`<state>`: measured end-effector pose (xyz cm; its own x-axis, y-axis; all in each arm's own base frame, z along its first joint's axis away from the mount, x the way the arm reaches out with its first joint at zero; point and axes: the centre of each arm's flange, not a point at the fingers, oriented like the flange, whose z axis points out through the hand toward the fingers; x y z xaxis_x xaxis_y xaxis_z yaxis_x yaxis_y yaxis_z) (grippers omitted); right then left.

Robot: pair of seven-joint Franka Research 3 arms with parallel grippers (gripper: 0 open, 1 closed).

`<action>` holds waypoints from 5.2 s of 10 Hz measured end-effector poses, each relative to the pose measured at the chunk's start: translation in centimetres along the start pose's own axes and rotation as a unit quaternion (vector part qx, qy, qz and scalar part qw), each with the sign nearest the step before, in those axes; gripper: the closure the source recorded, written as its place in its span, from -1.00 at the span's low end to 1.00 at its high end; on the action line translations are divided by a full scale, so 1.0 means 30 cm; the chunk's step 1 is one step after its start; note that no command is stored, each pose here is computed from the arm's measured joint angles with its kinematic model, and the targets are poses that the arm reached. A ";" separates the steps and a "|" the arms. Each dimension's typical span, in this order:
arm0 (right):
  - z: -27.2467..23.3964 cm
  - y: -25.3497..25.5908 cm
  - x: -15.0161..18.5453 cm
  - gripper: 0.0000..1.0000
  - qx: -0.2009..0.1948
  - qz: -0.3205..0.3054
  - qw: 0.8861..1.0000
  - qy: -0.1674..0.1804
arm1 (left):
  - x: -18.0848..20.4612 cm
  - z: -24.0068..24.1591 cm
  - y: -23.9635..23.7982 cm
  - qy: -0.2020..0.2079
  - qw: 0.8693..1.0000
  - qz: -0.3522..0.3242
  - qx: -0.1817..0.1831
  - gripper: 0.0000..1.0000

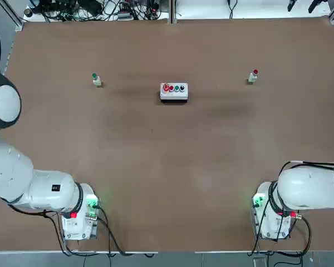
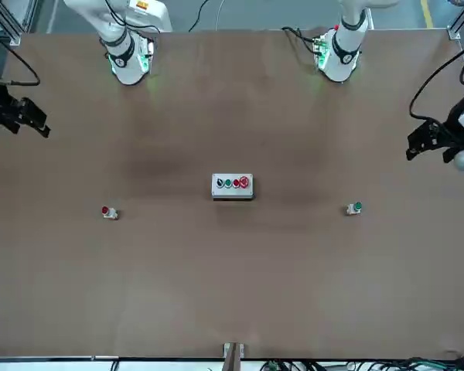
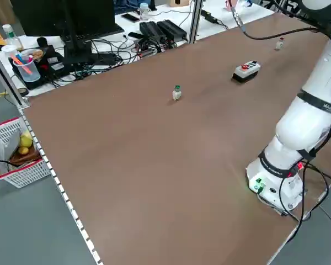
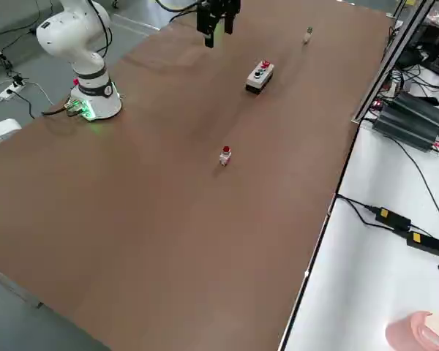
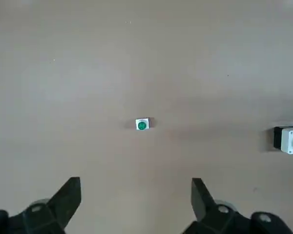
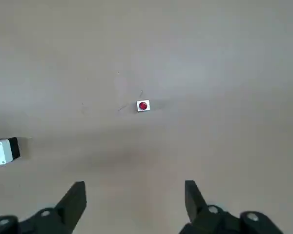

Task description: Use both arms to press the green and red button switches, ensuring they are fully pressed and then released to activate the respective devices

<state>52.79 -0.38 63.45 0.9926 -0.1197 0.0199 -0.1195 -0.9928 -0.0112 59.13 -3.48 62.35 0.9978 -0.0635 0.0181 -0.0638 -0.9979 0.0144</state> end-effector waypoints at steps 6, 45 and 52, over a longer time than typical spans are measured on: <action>0.231 -0.018 0.061 0.92 0.002 -0.003 1.000 0.007 | 0.078 0.320 -0.012 -0.018 1.000 -0.004 0.000 -0.18; 1.259 -0.007 0.244 0.98 -0.014 -0.025 0.999 -0.017 | -0.015 1.235 -0.040 -0.031 0.999 -0.012 0.000 0.98; 1.259 -0.008 0.244 0.98 -0.014 -0.026 0.999 -0.015 | -0.018 1.235 -0.040 -0.029 1.000 -0.012 0.000 0.98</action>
<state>60.88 -0.69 25.82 0.9976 -0.0688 -0.0111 -0.0686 -0.9975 0.0166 59.29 -2.81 25.29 0.9984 -0.0397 -0.0398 -0.0391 -0.9991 0.0134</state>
